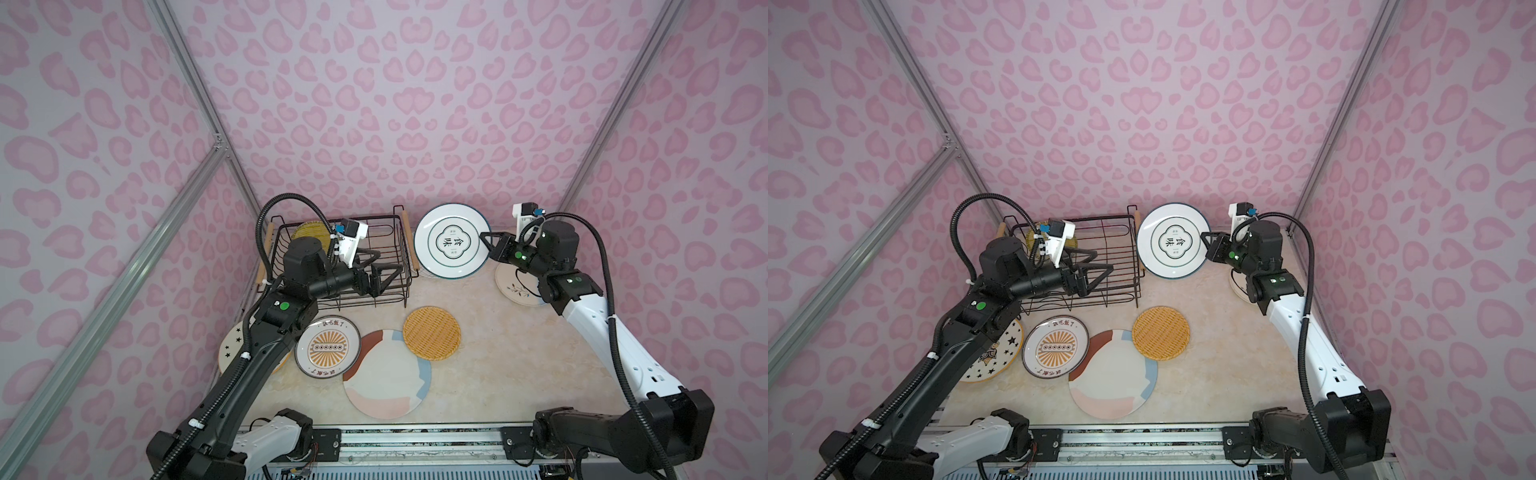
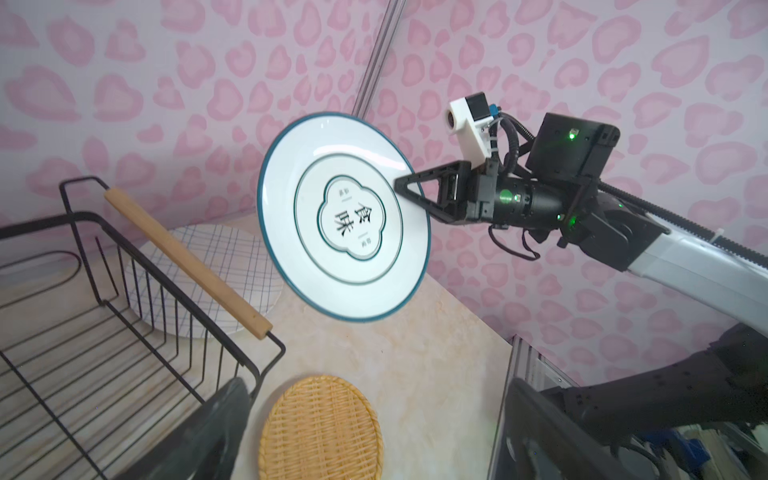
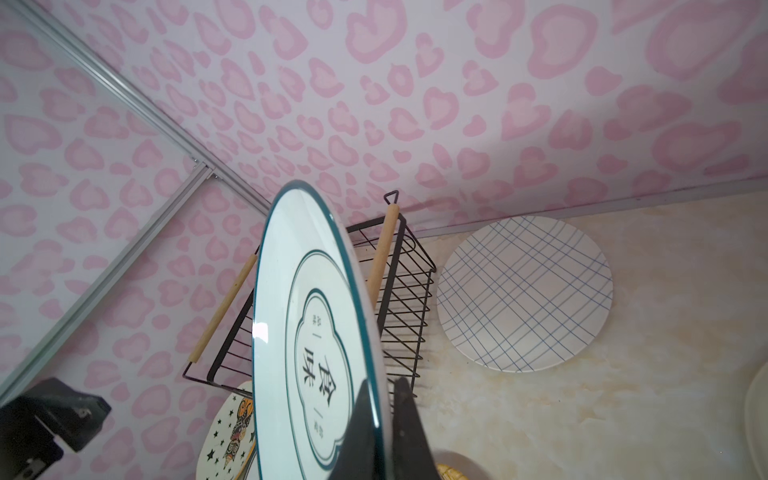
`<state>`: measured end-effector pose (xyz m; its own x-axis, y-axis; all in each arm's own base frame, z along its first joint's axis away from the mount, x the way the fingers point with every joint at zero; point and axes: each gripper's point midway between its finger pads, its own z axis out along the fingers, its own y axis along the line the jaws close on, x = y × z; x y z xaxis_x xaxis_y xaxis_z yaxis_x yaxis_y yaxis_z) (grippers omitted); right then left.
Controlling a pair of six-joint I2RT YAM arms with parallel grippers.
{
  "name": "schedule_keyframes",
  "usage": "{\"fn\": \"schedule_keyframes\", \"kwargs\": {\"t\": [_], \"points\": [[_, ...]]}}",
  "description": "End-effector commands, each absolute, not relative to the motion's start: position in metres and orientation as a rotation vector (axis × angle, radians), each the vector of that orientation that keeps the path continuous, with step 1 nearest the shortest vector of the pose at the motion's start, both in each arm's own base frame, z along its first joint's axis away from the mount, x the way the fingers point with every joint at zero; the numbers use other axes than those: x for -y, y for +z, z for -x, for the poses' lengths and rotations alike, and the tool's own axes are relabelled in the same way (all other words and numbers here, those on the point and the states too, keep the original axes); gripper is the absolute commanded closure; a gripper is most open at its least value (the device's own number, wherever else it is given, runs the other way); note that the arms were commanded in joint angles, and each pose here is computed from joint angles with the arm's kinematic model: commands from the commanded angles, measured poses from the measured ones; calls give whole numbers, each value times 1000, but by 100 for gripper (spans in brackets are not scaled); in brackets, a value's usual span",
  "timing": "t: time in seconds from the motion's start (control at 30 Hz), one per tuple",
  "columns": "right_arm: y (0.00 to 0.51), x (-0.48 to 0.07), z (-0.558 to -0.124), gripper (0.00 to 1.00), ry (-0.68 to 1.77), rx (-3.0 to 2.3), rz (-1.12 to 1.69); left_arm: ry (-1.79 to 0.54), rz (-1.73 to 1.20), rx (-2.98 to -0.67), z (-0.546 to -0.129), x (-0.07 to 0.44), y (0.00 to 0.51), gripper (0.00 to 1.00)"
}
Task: Load the plates into the dish rack
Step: 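Carry the plate toward the left gripper and grasp its rim with the left gripper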
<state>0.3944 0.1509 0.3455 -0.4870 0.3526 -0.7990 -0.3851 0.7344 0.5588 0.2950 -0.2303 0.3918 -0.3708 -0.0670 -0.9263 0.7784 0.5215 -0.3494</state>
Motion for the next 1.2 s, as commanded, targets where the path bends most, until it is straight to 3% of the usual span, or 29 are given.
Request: {"fn": "schedule_keyframes", "kwargs": {"t": [0.0, 0.13, 0.4, 0.6, 0.8, 1.03, 1.17], "points": [[370, -162, -390, 100, 802, -1754, 179, -862, -652, -1634, -313, 226, 414, 0], [392, -180, -378, 100, 844, -1661, 315, -730, -678, -1606, -345, 223, 423, 0], [405, -207, -356, 100, 878, -1616, 485, -776, -752, -1640, -376, 228, 416, 10], [403, -213, -352, 100, 896, -1619, 502, -1013, -825, -1609, -360, 246, 425, 23], [402, -223, -348, 100, 908, -1620, 527, -1085, -853, -1638, -358, 253, 418, 37], [399, -229, -346, 100, 916, -1631, 551, -1108, -824, -1681, -367, 255, 411, 59], [394, -233, -346, 100, 908, -1654, 576, -1115, -824, -1697, -368, 255, 409, 62]]}}
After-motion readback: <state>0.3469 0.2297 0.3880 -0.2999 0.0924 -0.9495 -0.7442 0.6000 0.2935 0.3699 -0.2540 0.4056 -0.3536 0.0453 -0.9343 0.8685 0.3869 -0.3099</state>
